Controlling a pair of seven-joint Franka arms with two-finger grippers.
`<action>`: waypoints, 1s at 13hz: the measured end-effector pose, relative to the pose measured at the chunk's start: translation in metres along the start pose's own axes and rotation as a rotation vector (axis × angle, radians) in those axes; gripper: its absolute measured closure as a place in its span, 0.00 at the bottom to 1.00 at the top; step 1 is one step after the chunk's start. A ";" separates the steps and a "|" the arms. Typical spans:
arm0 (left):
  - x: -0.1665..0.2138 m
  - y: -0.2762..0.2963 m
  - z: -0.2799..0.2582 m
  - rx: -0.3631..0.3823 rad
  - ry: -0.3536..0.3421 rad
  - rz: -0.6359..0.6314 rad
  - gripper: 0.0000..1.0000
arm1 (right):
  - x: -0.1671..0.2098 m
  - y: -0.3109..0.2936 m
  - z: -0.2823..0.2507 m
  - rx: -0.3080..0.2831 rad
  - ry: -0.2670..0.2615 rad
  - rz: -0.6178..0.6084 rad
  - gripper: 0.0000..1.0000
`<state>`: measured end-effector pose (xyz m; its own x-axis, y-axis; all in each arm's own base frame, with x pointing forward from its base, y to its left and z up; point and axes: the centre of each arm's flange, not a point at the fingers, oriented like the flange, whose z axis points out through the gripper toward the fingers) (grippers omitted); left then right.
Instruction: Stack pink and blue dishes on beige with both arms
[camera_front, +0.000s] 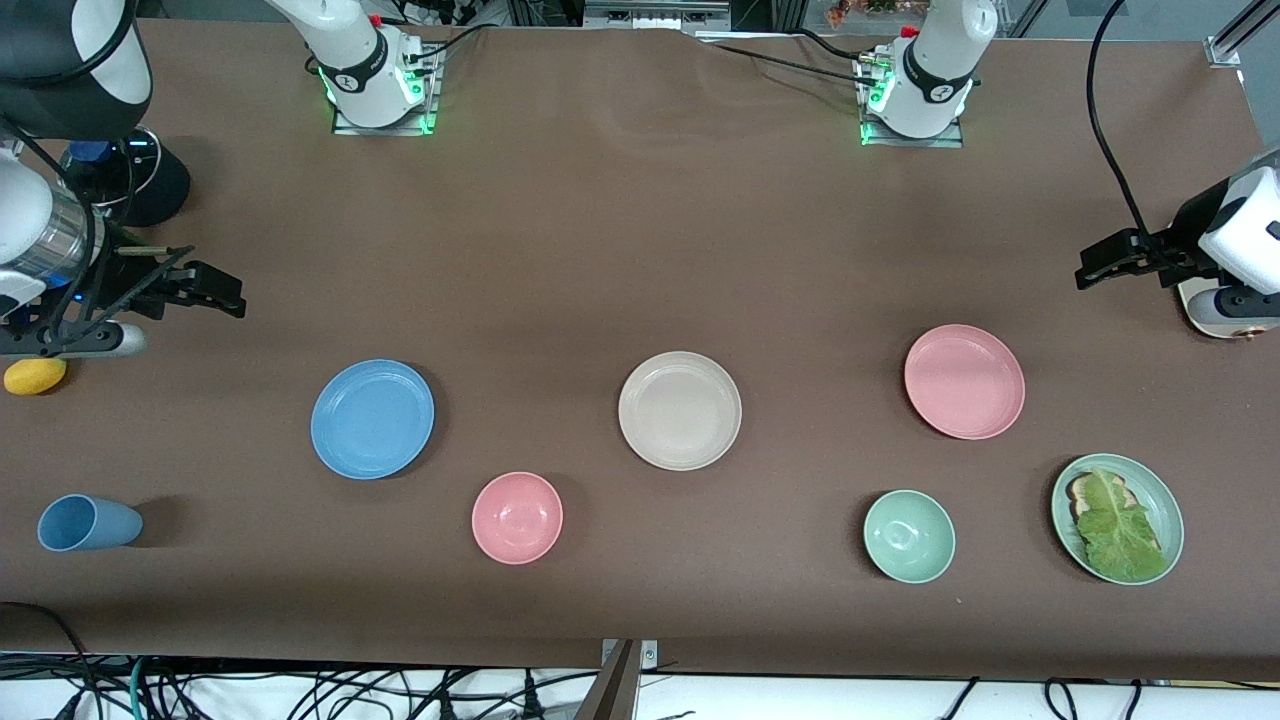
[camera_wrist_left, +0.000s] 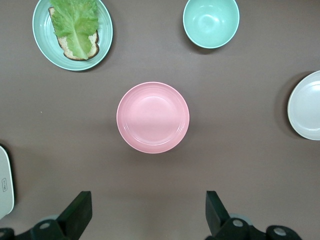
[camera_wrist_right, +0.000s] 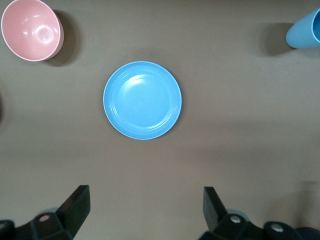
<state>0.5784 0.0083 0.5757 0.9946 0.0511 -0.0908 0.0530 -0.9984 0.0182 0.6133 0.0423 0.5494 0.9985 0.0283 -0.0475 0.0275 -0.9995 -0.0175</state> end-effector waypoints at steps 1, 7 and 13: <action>0.000 0.000 0.000 0.000 0.000 0.000 0.00 | 0.000 0.000 0.000 0.000 0.000 0.000 0.00; -0.001 0.000 0.001 0.000 -0.006 0.000 0.00 | 0.000 0.012 0.003 0.000 -0.006 0.023 0.00; -0.001 0.000 0.001 0.000 -0.007 0.000 0.00 | 0.000 0.009 0.004 0.003 -0.010 0.018 0.00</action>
<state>0.5776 0.0081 0.5752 0.9939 0.0507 -0.0978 0.0527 -0.9984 0.0180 0.6136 0.0332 0.5454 0.9983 0.0108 -0.0574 0.0096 -0.9998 -0.0199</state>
